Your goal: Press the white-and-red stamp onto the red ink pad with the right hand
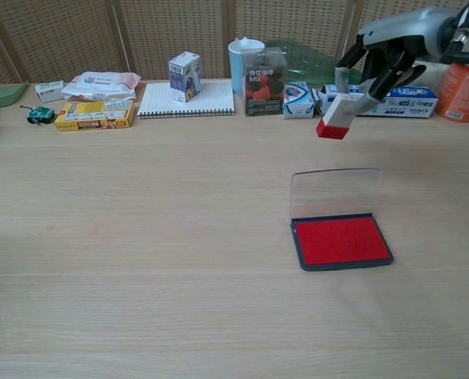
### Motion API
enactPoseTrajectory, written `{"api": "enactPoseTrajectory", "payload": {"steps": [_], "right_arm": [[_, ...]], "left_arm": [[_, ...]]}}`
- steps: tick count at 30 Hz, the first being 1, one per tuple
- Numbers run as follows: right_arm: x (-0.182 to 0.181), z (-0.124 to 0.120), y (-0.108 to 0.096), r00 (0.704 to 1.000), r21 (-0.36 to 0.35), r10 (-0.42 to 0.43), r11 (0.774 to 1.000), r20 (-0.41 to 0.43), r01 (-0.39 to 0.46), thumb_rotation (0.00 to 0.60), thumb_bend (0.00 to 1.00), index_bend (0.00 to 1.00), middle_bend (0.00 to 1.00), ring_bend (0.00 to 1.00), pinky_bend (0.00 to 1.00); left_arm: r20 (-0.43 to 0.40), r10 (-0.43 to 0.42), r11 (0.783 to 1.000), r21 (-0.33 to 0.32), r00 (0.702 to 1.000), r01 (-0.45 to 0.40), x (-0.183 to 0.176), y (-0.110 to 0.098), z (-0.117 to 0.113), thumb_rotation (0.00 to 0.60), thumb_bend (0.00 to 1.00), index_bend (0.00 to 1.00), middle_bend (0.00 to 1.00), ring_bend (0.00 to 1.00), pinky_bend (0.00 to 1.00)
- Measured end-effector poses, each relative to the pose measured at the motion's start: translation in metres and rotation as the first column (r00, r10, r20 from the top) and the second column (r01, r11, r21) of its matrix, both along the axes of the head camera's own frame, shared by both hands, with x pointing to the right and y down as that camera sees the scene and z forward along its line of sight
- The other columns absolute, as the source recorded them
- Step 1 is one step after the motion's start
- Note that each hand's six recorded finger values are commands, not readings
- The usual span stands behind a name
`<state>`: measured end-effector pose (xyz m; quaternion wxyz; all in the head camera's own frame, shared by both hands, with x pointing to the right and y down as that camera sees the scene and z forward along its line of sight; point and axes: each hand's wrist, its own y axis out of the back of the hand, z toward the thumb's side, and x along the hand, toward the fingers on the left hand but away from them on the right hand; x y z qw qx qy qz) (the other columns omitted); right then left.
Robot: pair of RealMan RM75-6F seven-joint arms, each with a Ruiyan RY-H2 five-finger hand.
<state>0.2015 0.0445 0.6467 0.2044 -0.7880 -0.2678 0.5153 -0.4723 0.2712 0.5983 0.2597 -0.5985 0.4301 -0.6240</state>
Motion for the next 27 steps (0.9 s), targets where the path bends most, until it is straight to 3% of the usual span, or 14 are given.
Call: {"api": "enactPoseTrajectory", "payload": {"steps": [11, 27], "right_arm": [[-0.011, -0.024, 0.034, 0.996, -0.048, -0.078, 0.996, 0.052, 0.081, 0.600, 0.43, 0.70, 1.00, 1.00, 1.00], [-0.010, -0.023, 0.074, 0.988, -0.090, -0.157, 0.984, 0.008, 0.157, 0.599, 0.43, 0.71, 1.00, 1.00, 1.00]], "left_arm": [[-0.009, 0.002, 1.000, -0.003, 1.000, -0.002, 0.000, 0.000, 0.003, 0.191, 0.12, 0.46, 0.43, 0.32, 0.18], [-0.003, 0.024, 0.999, 0.023, 1.000, -0.024, -0.001, -0.008, -0.003, 0.182, 0.12, 0.46, 0.43, 0.32, 0.18]]}}
